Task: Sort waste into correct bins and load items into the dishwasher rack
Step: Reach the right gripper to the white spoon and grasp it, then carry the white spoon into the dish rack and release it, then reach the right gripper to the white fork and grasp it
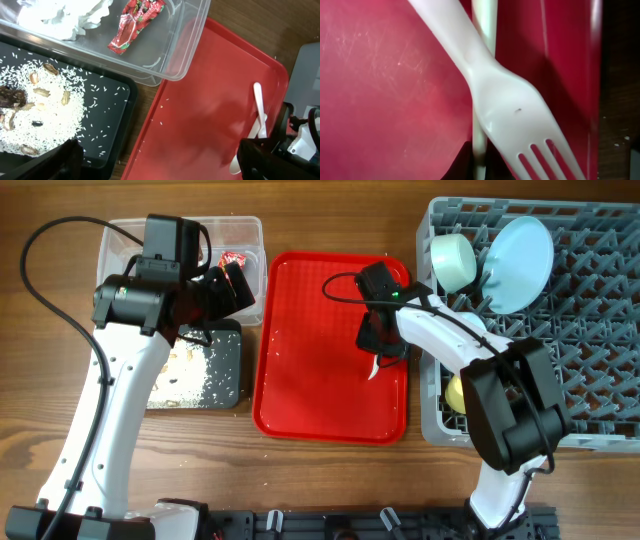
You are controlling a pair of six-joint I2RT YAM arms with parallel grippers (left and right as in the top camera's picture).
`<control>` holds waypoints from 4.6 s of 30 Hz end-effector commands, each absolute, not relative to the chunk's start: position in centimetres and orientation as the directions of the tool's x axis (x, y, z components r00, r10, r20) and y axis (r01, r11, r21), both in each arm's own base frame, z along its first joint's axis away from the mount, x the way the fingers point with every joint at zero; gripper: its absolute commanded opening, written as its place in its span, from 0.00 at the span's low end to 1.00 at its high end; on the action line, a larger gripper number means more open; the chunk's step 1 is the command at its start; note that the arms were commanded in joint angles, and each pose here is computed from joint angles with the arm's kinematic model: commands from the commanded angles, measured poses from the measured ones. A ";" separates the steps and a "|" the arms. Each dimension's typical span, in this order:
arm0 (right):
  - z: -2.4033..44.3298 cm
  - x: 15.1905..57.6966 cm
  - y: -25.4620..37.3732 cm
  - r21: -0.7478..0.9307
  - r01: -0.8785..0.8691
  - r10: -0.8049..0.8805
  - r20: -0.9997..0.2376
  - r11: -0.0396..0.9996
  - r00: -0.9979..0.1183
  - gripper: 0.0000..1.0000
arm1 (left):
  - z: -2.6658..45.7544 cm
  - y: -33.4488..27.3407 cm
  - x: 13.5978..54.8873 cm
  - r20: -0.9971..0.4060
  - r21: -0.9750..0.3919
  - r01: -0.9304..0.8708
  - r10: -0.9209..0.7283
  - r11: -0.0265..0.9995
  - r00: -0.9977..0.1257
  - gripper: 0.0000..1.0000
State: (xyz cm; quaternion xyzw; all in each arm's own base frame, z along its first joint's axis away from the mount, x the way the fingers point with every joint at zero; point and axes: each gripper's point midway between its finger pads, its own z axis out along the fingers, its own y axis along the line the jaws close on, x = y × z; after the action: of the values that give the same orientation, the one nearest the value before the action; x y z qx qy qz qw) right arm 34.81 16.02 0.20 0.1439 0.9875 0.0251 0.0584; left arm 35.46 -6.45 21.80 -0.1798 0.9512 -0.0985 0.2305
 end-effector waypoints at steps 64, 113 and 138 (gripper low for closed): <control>14.8 26.5 -11.9 0.134 0.954 0.883 -0.429 0.269 -0.189 0.39 | 22.6 -6.3 35.6 -0.425 -0.276 -0.294 -0.391 0.915 -0.816 1.00; 0.6 41.0 14.9 -0.047 -0.158 -0.164 -0.289 0.986 -0.943 0.71 | 22.6 -6.3 35.6 -0.425 -0.276 -0.294 -0.391 0.915 -0.816 1.00; 1.3 38.3 17.9 0.165 -0.128 -0.095 -0.193 0.978 -0.977 0.04 | 22.6 -6.3 35.6 -0.425 -0.276 -0.294 -0.391 0.915 -0.816 1.00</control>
State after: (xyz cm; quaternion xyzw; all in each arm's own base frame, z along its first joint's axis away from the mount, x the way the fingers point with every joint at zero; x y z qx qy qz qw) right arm 39.22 16.92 0.29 -0.0595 0.9910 0.0562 0.1056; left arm 35.46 -6.45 21.80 -0.1798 0.9512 -0.0985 0.2305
